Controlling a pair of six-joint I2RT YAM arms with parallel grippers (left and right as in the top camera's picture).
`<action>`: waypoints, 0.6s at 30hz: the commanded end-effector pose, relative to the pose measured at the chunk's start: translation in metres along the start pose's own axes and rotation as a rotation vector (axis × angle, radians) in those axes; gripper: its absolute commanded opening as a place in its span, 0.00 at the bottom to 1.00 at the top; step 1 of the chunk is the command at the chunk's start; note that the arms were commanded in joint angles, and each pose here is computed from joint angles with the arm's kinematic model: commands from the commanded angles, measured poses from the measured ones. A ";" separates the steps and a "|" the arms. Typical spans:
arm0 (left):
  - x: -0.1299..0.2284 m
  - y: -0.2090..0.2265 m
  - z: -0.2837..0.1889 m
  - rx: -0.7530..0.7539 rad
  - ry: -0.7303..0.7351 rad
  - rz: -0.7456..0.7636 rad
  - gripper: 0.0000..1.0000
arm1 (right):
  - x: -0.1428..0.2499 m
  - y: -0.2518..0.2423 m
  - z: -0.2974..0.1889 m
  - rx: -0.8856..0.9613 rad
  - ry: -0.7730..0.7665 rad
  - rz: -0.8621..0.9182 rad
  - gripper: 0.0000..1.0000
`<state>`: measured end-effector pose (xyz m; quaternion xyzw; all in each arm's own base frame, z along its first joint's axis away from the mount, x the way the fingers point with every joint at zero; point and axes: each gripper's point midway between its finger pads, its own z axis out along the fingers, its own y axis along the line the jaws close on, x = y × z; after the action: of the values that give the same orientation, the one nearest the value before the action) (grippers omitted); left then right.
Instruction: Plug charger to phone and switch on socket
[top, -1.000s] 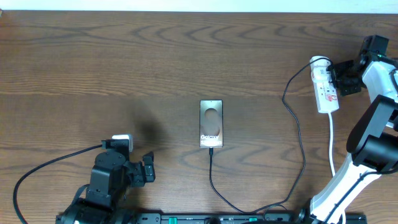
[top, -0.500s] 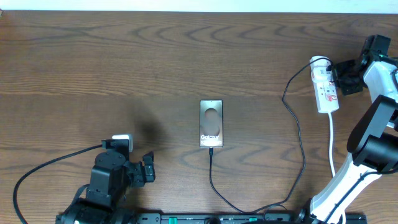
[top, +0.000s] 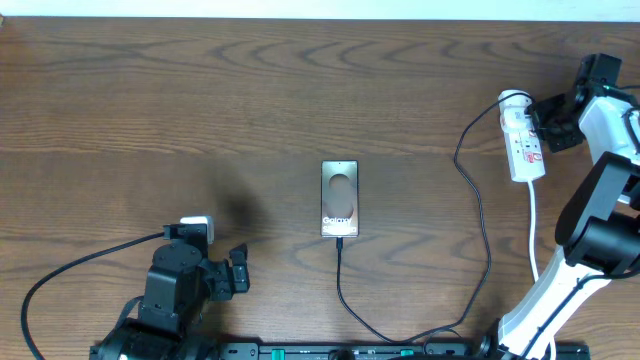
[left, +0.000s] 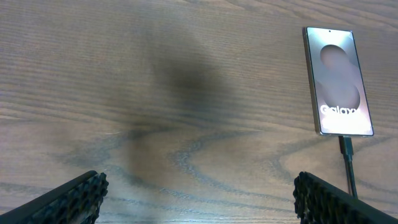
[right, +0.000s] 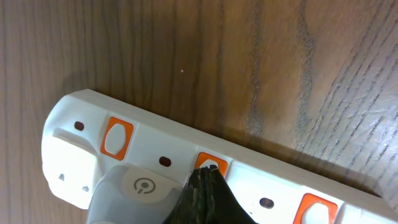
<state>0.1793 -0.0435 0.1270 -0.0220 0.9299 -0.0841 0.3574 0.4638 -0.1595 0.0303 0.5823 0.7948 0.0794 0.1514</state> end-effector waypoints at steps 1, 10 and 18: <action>0.000 0.001 0.000 -0.008 -0.001 0.018 0.98 | 0.014 0.017 0.002 -0.009 0.005 -0.064 0.01; 0.000 0.001 0.000 -0.008 -0.001 0.018 0.98 | 0.018 0.014 0.003 0.039 -0.023 -0.106 0.01; 0.000 0.001 0.000 -0.008 -0.001 0.017 0.98 | 0.015 0.012 0.003 0.037 -0.021 -0.103 0.01</action>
<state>0.1793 -0.0435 0.1270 -0.0220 0.9299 -0.0841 0.3574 0.4599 -0.1501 0.0288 0.5573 0.8159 0.0269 0.1515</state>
